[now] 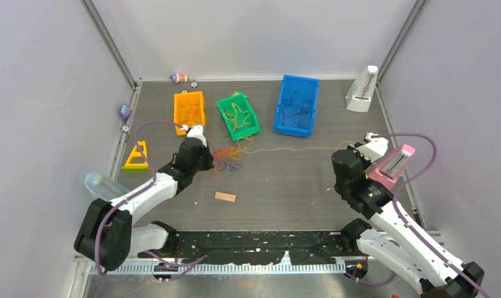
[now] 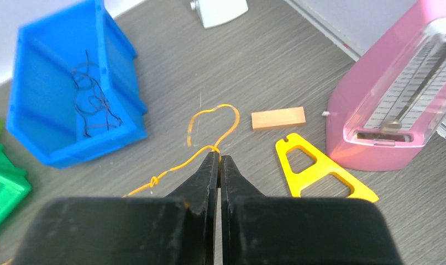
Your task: Untangle the cables
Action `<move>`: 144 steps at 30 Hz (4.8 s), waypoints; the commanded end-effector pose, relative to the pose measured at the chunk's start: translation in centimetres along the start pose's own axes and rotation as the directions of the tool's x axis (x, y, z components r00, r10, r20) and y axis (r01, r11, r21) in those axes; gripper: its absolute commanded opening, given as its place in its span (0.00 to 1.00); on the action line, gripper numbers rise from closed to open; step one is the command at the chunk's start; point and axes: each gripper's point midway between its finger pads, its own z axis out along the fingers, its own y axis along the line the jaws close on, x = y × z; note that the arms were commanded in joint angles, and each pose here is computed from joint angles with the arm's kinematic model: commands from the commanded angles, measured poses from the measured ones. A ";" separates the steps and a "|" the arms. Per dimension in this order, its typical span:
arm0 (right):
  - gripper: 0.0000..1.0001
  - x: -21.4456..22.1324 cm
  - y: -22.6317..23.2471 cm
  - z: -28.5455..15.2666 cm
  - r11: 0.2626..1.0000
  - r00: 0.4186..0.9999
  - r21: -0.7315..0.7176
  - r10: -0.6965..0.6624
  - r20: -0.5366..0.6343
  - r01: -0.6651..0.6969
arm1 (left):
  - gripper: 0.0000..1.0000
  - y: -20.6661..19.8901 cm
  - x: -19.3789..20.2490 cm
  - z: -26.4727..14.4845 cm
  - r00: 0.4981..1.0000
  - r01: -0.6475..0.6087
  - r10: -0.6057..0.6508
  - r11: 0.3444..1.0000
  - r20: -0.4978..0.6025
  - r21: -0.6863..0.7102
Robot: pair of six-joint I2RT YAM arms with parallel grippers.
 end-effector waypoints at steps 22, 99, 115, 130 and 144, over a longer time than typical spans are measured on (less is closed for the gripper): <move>0.05 -12.1 16.4 -10.7 0.601 0.998 -0.797 -0.066 0.015 0.051 | 0.86 -14.5 -5.7 -7.6 0.877 -0.447 0.265 0.757 0.402 0.476; 0.08 11.8 13.4 -1.7 0.769 0.937 -0.637 -0.182 -0.298 -0.053 | 0.00 -25.3 -16.6 -18.0 0.908 -0.398 0.067 0.443 0.413 0.803; 0.25 11.9 4.2 2.7 0.962 0.923 -0.250 0.003 -0.386 -0.108 | 0.00 -6.5 -22.5 -14.8 0.877 0.021 -0.163 0.953 0.452 0.303; 0.90 8.5 7.6 0.9 0.874 0.952 -0.477 -0.064 -0.300 -0.091 | 0.00 -9.6 -26.7 -13.9 0.908 -0.037 -0.118 0.933 0.402 0.358; 0.91 7.2 7.7 0.3 0.858 0.964 -0.508 -0.066 -0.258 -0.077 | 0.00 -10.3 -30.6 -8.3 0.909 -0.055 -0.082 0.949 0.410 0.312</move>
